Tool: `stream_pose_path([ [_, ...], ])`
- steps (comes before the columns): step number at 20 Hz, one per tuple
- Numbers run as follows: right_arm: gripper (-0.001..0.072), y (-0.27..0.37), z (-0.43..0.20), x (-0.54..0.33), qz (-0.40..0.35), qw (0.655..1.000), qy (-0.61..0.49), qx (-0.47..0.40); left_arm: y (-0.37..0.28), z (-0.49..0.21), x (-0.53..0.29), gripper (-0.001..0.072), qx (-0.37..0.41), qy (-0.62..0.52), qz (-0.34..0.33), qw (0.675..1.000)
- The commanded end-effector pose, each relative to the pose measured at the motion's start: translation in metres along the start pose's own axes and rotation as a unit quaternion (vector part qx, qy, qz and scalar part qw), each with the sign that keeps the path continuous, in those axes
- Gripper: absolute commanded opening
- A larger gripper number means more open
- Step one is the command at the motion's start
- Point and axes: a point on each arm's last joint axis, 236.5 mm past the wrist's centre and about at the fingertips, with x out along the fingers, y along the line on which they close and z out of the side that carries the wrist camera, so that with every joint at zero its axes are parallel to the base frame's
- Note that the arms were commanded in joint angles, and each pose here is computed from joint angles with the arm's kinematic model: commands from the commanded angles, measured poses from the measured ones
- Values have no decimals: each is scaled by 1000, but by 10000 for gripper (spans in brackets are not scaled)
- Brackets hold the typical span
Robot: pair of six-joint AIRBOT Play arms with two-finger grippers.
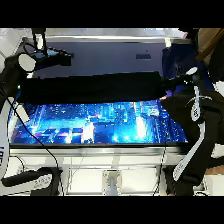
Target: Fold the clothes and pants, and hang the long-sleeved shirts on hangers.
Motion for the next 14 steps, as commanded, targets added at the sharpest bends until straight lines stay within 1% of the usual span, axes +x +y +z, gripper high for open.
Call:
stream_pose_path([
  [1,49,33,1,-11,36,999,5,5,-15,-12,15,18,-4,16,-18,1000],
  [3,16,65,2,-26,82,997,-2,4,-47,-34,40,17,-19,45,-56,997],
  [6,7,133,8,-57,170,985,-25,-8,-115,-82,85,18,-60,102,-130,985],
  [8,7,173,6,-74,204,978,-36,-26,-153,-117,109,18,-73,139,-160,975],
  [11,7,225,-8,-77,221,972,-39,-63,-189,-165,137,18,-67,178,-177,966],
  [14,7,272,-28,-58,231,968,-31,-94,-192,-180,145,18,-67,189,-176,964],
])
